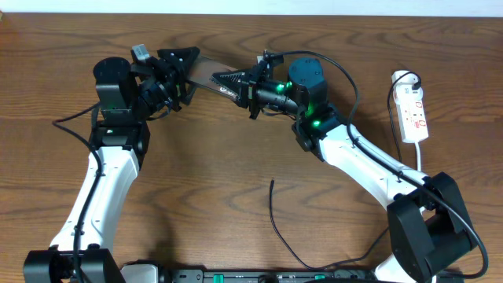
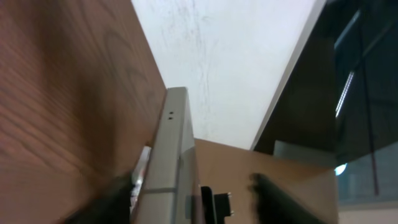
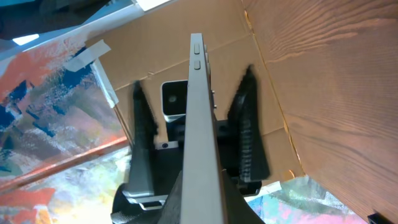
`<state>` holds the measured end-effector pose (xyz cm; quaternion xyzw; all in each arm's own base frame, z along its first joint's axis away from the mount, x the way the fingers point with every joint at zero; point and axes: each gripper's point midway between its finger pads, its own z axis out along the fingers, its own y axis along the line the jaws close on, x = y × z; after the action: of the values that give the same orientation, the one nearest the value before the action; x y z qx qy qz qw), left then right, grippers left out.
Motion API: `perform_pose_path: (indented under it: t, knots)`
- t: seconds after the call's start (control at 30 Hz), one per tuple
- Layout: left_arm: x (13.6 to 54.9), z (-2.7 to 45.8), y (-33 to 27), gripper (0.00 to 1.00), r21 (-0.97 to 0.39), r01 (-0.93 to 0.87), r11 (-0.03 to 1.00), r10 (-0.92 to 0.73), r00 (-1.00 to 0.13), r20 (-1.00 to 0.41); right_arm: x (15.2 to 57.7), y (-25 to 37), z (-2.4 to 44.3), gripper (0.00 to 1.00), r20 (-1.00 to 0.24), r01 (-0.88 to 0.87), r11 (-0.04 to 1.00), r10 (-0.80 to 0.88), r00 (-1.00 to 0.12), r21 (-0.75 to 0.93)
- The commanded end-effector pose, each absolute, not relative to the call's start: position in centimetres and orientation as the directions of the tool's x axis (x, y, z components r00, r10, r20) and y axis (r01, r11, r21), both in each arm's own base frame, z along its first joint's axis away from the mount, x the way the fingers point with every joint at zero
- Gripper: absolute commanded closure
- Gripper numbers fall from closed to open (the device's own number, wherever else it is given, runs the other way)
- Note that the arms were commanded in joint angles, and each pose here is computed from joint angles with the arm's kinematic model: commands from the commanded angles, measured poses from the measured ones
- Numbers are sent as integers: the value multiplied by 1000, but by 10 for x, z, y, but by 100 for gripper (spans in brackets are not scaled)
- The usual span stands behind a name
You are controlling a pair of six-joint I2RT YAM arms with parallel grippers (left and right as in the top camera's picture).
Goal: Plug charger to phone and switch on socket
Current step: 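Bring the left gripper to the phone and grasp its edge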
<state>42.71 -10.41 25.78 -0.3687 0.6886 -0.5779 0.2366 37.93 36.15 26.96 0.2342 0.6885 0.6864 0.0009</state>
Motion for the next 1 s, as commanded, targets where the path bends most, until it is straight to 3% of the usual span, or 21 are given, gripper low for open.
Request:
perform_pose_path:
  t: [0.0,0.1,0.2,0.63,0.7,0.77,0.83,0.97]
  knots:
    - [428,275,-103,68,-981,-170,89,-782,-622,37,377,366,284,99,300,293,-71,313,-901,953]
    - [428,275,-103,85,-981,-171,89,-786,-617,37,376,366,284,99,300,293,-70,311,-902,953]
    - [429,275,-102,92,-981,-172,89,-790,-613,36,376,366,284,99,300,293,-70,310,-902,954]
    - [431,274,-99,93,-981,-174,90,-802,-596,32,366,376,284,97,300,295,-63,288,-909,953]
    - [431,274,-99,92,-981,-174,91,-802,-597,32,367,376,284,79,293,288,-61,289,-911,956]
    - [431,274,-99,93,-981,-174,90,-802,-596,32,367,376,284,45,284,279,-59,289,-914,958]
    - [431,274,-99,93,-981,-174,91,-802,-596,32,367,376,284,2,283,278,-58,289,-915,959]
    - [431,274,-98,92,-981,-173,92,-803,-595,30,369,373,284,1,283,277,-60,296,-912,959]
